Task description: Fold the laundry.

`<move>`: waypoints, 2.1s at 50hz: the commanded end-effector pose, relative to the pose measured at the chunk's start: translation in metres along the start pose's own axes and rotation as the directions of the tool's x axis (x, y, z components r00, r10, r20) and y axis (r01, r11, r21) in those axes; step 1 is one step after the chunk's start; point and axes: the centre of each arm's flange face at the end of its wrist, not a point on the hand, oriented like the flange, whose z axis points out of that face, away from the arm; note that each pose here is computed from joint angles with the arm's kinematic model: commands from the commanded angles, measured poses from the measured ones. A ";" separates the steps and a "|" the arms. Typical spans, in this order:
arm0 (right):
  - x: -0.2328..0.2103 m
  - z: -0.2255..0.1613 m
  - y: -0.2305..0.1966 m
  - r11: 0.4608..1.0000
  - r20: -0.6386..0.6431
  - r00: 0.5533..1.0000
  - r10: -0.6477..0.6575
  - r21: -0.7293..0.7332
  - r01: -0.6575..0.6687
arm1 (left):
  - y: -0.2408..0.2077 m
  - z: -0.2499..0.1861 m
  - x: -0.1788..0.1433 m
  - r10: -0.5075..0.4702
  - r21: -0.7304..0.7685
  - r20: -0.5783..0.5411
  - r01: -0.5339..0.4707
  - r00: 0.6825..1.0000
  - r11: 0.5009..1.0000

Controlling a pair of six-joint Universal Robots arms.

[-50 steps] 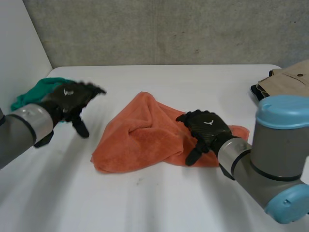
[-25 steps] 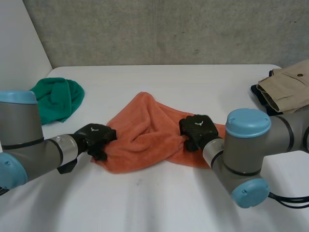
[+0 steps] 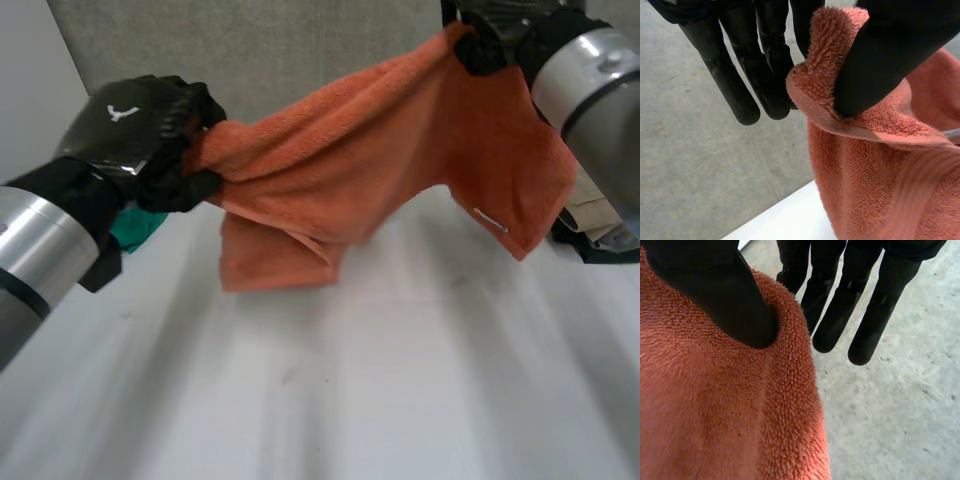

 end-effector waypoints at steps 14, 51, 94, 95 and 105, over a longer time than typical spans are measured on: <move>-0.100 0.046 0.200 0.985 0.067 0.998 0.008 -0.171 0.004 | 0.153 0.090 0.003 0.062 -0.414 0.077 -0.025 0.995 0.910; -0.109 -0.102 0.178 0.763 0.244 0.966 0.088 -0.640 0.092 | 0.167 0.024 0.021 0.103 -0.552 0.083 -0.040 0.991 0.833; -0.060 -0.047 0.171 0.890 0.069 0.997 0.024 -0.457 0.010 | 0.151 0.076 -0.003 0.144 -0.393 0.246 -0.038 0.958 0.919; -0.050 -0.044 0.161 0.896 0.051 0.999 0.014 -0.444 0.010 | 0.139 0.076 -0.011 0.142 -0.363 0.273 -0.035 0.951 0.931; 0.051 -0.037 0.063 0.924 -0.007 1.000 -0.013 -0.382 0.010 | 0.017 0.059 -0.083 0.101 -0.039 0.410 -0.093 0.907 0.995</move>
